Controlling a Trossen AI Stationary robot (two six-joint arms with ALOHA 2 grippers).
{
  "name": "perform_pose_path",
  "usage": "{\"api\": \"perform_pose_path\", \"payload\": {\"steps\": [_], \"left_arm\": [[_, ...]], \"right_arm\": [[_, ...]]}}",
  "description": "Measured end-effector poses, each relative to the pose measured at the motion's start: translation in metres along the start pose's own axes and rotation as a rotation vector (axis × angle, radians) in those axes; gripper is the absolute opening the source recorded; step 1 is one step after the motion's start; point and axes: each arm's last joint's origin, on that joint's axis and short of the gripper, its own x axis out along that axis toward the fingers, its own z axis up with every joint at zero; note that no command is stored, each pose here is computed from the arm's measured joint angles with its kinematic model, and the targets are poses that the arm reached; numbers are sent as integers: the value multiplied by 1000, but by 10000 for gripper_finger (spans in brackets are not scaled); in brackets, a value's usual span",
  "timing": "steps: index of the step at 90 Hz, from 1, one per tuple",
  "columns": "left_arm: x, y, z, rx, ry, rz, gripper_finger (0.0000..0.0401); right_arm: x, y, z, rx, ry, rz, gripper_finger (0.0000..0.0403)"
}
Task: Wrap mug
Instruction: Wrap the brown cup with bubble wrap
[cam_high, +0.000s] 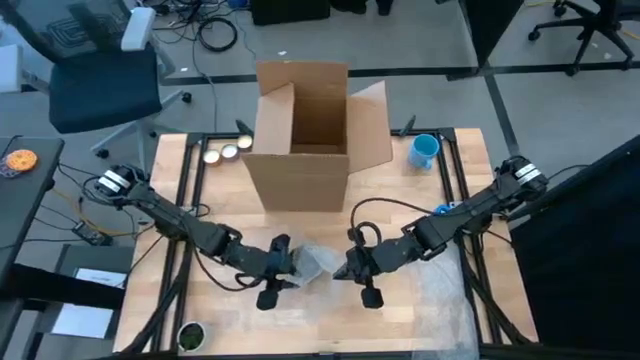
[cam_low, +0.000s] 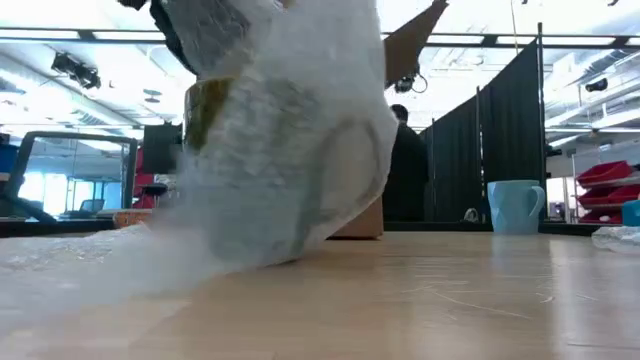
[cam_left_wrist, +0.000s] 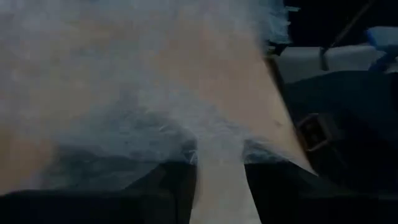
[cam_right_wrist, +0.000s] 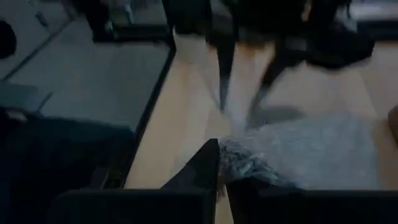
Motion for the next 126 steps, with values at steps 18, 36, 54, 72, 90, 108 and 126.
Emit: {"api": "perform_pose_path", "payload": {"steps": [18, 36, 54, 72, 90, 108, 126], "left_arm": [[5, -2, -1, 4, -20, 10, 117], [11, -2, -6, 7, 19, -7, 117], [7, -8, -7, 14, 26, -54, 117], [6, -9, -11, 49, 69, -60, 117], [4, -5, -13, 74, 85, 15, 117], [-13, -2, -5, 97, 57, 48, 117], [-43, 5, -3, 58, 107, 83, 117]], "right_arm": [[29, -12, -6, -12, -25, 30, 0], [55, -28, -12, -4, -55, 35, 0], [68, -43, -16, 4, -77, 11, 0], [75, -54, -17, 13, -87, -10, 0], [88, -56, -29, 18, -51, 8, 0], [95, -57, -36, 17, -36, -20, 0], [97, -62, -40, 17, -14, -45, 0]]}}
